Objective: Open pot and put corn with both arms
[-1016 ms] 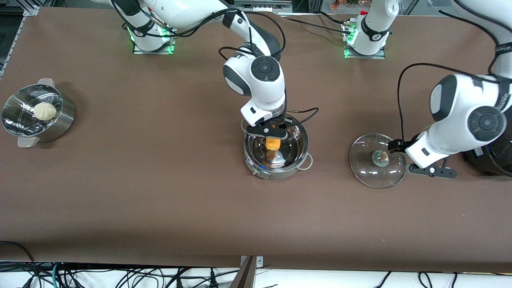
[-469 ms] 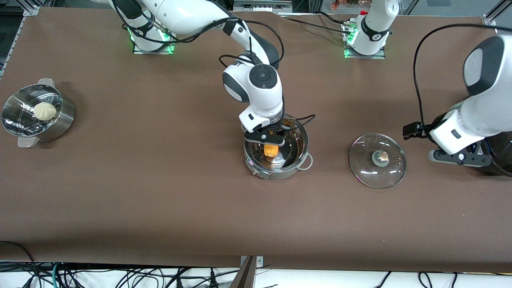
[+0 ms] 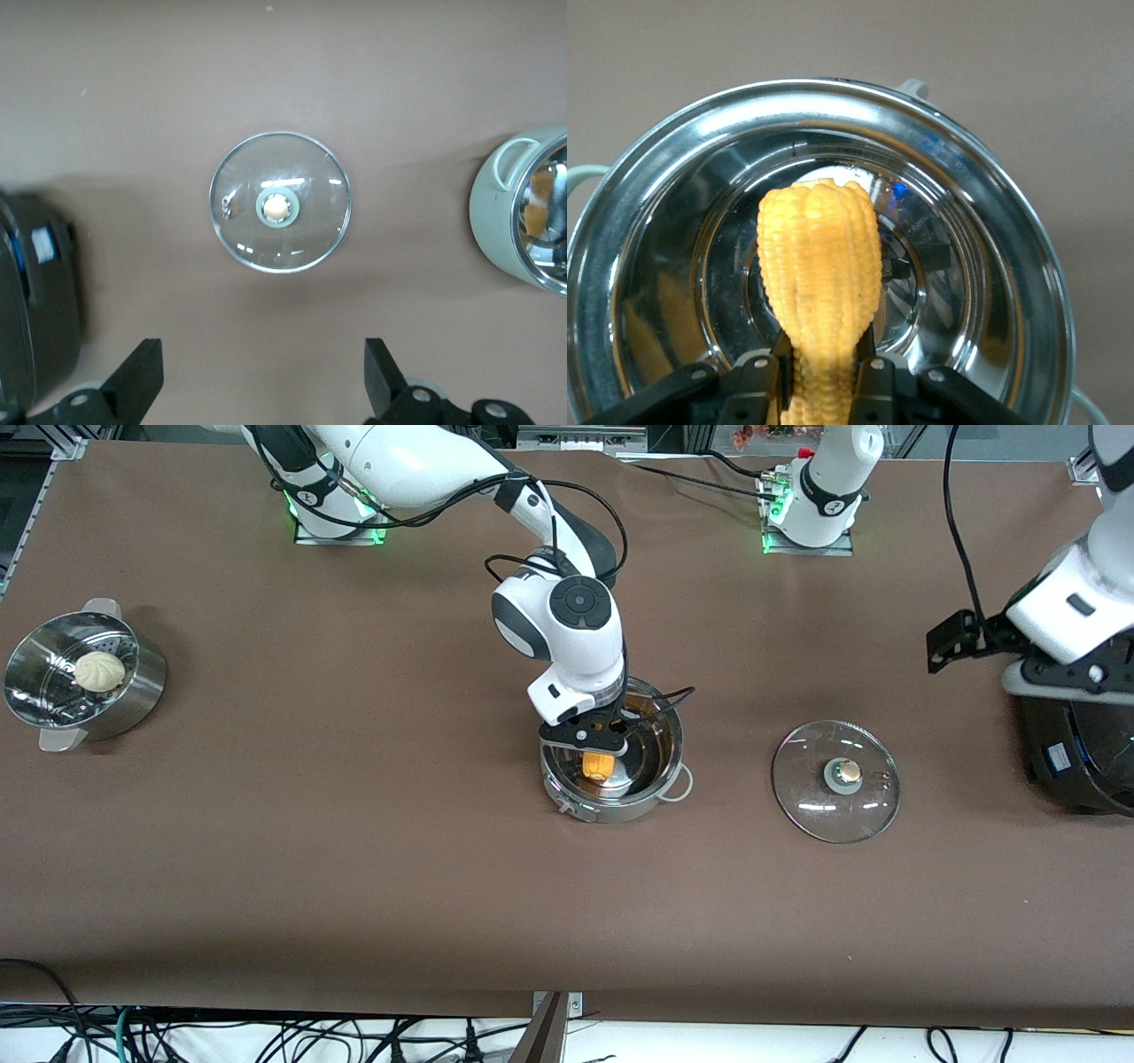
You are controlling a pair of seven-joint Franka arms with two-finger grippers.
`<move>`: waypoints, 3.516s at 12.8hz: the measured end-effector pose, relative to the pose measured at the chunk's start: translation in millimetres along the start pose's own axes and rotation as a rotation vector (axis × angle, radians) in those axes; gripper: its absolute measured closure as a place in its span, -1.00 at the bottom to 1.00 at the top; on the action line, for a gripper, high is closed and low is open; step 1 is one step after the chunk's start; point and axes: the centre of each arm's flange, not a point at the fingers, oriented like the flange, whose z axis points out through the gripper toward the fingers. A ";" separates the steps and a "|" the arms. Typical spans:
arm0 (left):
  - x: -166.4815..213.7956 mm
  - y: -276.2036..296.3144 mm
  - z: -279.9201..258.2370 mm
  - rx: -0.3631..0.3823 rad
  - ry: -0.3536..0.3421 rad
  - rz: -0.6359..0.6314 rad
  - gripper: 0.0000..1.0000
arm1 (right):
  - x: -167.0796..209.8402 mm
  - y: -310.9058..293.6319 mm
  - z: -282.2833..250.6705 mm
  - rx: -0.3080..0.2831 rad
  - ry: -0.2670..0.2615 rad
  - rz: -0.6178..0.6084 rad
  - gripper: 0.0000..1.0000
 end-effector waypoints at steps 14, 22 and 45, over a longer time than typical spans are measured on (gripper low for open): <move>-14.6 -18.1 15.8 -0.040 0.041 -0.099 -1.00 | 12.1 8.1 -35.4 -0.097 0.029 -0.115 -0.99; -14.5 -14.9 15.6 -0.040 0.043 -0.093 -1.00 | 134.8 120.3 -128.0 -0.166 -0.003 -0.207 -1.00; -14.3 -14.0 16.0 -0.039 0.040 -0.092 -1.00 | 260.3 489.8 -226.7 -0.126 -0.129 -0.112 -1.00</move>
